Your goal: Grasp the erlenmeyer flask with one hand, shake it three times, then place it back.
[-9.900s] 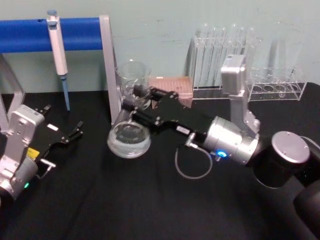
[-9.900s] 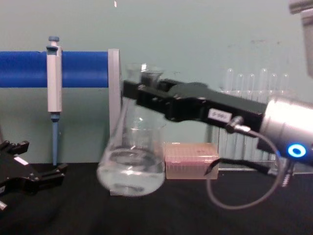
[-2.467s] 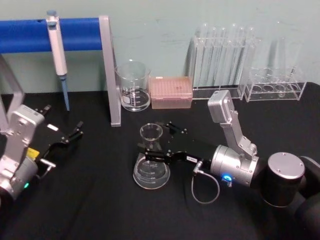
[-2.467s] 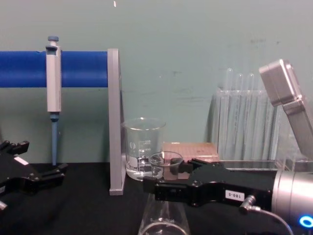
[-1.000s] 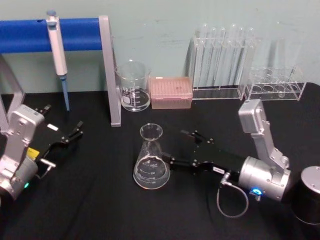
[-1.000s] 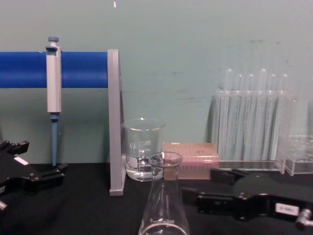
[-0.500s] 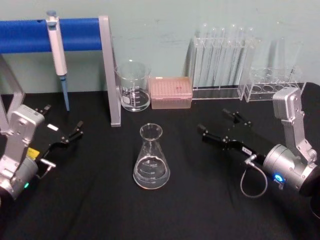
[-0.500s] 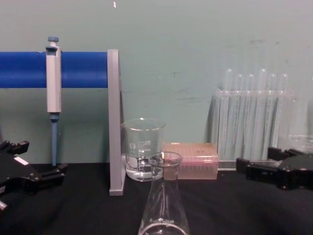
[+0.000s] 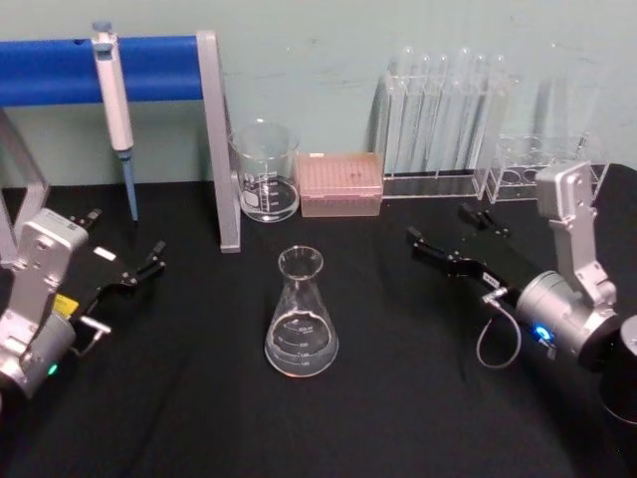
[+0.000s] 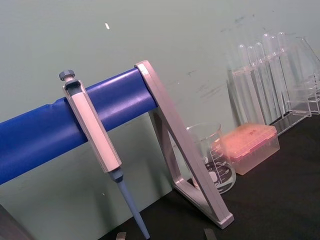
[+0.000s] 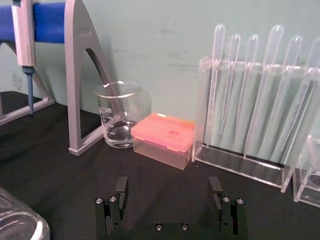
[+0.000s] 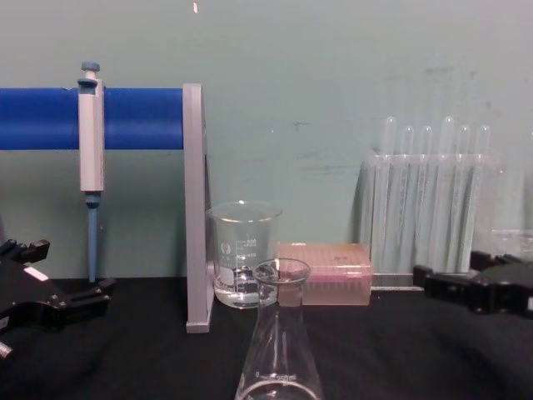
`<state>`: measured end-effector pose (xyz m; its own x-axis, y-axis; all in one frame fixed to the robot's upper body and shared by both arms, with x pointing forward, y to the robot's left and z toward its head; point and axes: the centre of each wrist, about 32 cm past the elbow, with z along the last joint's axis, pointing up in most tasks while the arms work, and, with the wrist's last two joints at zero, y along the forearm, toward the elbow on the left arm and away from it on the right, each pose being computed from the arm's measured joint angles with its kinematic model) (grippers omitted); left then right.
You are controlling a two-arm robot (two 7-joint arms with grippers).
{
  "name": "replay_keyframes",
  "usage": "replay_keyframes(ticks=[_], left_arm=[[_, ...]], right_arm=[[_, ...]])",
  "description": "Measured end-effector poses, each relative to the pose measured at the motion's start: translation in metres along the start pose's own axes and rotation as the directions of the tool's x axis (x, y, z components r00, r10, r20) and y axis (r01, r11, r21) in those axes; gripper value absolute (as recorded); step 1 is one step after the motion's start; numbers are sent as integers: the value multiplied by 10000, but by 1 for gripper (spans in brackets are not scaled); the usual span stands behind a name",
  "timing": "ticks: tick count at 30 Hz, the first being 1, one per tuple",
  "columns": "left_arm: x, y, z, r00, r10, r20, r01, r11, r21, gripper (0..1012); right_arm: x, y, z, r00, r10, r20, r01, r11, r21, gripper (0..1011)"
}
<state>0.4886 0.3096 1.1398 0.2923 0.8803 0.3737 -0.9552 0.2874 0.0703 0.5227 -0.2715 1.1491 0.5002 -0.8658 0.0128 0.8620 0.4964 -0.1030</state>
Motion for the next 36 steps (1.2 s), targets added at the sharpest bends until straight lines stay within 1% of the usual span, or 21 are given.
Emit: replay_keyframes(ticks=[7,14,21,29,36], left_arm=[[0,0,0,10000,0,0,0,10000,0,1001],[0,0,0,10000,0,0,0,10000,0,1001],[0,0,0,10000,0,0,0,10000,0,1000],[0,0,0,10000,0,1,0,10000,0,1001],[0,0,0,10000,0,0,0,10000,0,1001]], right_arm=[[-18,153,-91,10000,-88,32,89,9995,-295,1000],[-26,224,-129,10000,-67,16,68,9994,-337,1000],[-29,239,-128,9999,-105,-29,104,9995,-287,1000],[-21,209,-113,9999,-3,-120,1,9999,-166,1000],[-24,211,-115,9999,-9,-116,7,9998,-178,1000]])
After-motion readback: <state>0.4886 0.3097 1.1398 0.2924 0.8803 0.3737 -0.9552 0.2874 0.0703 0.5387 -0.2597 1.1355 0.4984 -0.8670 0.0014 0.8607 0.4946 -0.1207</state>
